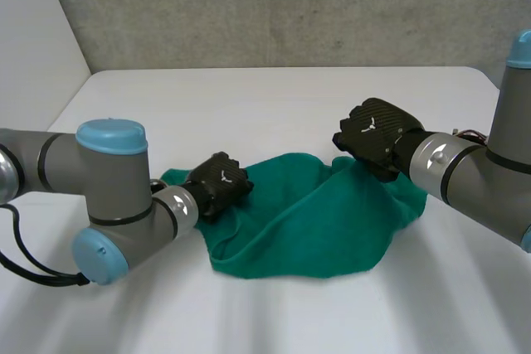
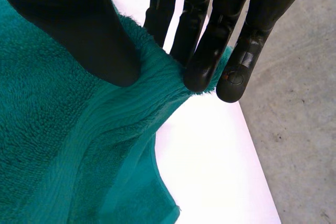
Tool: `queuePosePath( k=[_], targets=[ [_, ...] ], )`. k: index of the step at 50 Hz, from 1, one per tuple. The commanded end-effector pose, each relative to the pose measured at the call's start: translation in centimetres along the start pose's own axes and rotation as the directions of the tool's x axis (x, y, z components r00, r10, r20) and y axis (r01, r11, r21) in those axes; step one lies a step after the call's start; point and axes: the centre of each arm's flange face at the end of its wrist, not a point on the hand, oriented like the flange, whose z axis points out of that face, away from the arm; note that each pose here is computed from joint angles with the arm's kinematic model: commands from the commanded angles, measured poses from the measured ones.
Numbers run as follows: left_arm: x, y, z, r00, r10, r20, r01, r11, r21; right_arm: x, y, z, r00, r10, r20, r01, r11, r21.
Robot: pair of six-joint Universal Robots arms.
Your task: Fold the towel.
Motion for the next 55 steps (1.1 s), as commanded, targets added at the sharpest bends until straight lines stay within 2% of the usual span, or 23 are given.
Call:
queuePosePath(
  k=[1,6,9,14,18,25,31,33,34,36,37,40,41,42,44,46,48,49,50,52,53,54,55],
  targets=[
    [-1.5,-0.4,-0.6,0.997,0.007,0.073,-0.005,1.000,-0.024,1.4,0.9,0.0,0.999,0.007,-0.034,-0.008,0.999,-0.037],
    [-4.1,-0.2,-2.6,0.984,-0.010,0.179,0.026,0.996,-0.088,2.1,2.1,-0.2,0.999,0.029,-0.037,-0.032,0.996,-0.087],
    [-4.8,0.3,-4.6,0.974,-0.020,0.226,0.053,0.989,-0.137,2.2,4.2,-1.0,0.996,0.090,0.026,-0.082,0.971,-0.226],
    [-5.0,1.9,-6.4,0.967,-0.060,0.246,0.108,0.977,-0.186,0.7,6.6,-1.0,0.984,0.110,0.138,-0.047,0.916,-0.398],
    [-4.7,2.3,-7.2,0.956,-0.140,0.258,0.191,0.964,-0.184,0.5,7.4,-0.7,0.986,0.092,0.139,-0.021,0.895,-0.445],
    [-6.5,1.7,-6.8,0.909,-0.271,0.318,0.316,0.943,-0.099,1.6,6.6,1.1,0.997,0.041,0.072,-0.011,0.925,-0.380],
    [-11.0,-0.5,-4.8,0.879,-0.254,0.403,0.269,0.963,0.019,5.1,3.2,3.4,0.993,0.018,-0.118,-0.044,0.974,-0.222],
    [-14.7,-2.7,-4.2,0.847,-0.238,0.476,0.208,0.971,0.116,9.7,0.3,4.2,0.947,0.042,-0.318,-0.067,0.995,-0.069],
    [-14.7,-2.8,-4.2,0.846,-0.238,0.476,0.208,0.971,0.117,9.7,0.2,4.2,0.947,0.042,-0.319,-0.067,0.995,-0.069],
    [-19.3,-6.3,-4.7,0.772,-0.243,0.587,0.093,0.957,0.274,15.3,-3.3,3.5,0.829,0.114,-0.548,-0.052,0.990,0.128],
    [-21.3,-7.9,-5.4,0.718,-0.267,0.643,0.029,0.934,0.356,17.4,-5.1,2.9,0.757,0.169,-0.631,-0.025,0.973,0.230],
    [-23.6,-9.8,-6.8,0.610,-0.329,0.721,-0.061,0.887,0.457,19.2,-6.3,2.2,0.675,0.233,-0.700,0.009,0.946,0.324],
    [-24.9,-11.2,-8.5,0.532,-0.383,0.756,-0.121,0.849,0.515,19.8,-7.0,1.7,0.643,0.262,-0.720,0.035,0.929,0.369],
    [-25.3,-11.7,-9.1,0.501,-0.406,0.764,-0.143,0.832,0.536,20.0,-7.2,1.4,0.628,0.267,-0.731,0.046,0.925,0.378],
    [-25.1,-11.8,-9.7,0.473,-0.433,0.767,-0.151,0.818,0.555,20.2,-7.3,1.0,0.619,0.269,-0.738,0.056,0.922,0.383],
    [-24.1,-10.8,-9.8,0.484,-0.436,0.759,-0.114,0.828,0.548,19.4,-6.9,0.6,0.636,0.261,-0.726,0.046,0.926,0.374],
    [-23.6,-10.4,-9.6,0.495,-0.432,0.754,-0.097,0.835,0.542,17.6,-5.8,0.7,0.683,0.248,-0.687,0.012,0.937,0.350],
    [-21.7,-8.7,-8.7,0.537,-0.415,0.734,-0.032,0.859,0.510,16.9,-5.4,0.7,0.699,0.246,-0.672,-0.002,0.940,0.342],
    [-20.9,-8.1,-8.4,0.553,-0.411,0.725,-0.006,0.868,0.497,15.4,-4.6,0.9,0.736,0.237,-0.634,-0.027,0.946,0.322],
    [-19.3,-6.6,-7.8,0.582,-0.400,0.708,0.052,0.887,0.459,14.7,-4.2,0.9,0.753,0.233,-0.616,-0.036,0.949,0.314],
    [-18.5,-5.8,-7.5,0.595,-0.395,0.700,0.080,0.896,0.437,13.0,-3.3,1.2,0.793,0.226,-0.565,-0.061,0.953,0.296],
    [-17.7,-5.0,-7.3,0.608,-0.391,0.691,0.109,0.903,0.416,12.1,-2.8,1.3,0.813,0.224,-0.537,-0.073,0.955,0.287],
    [-16.0,-3.5,-6.9,0.631,-0.391,0.670,0.164,0.911,0.377,10.1,-1.7,1.7,0.851,0.221,-0.477,-0.101,0.959,0.263]
  ],
)
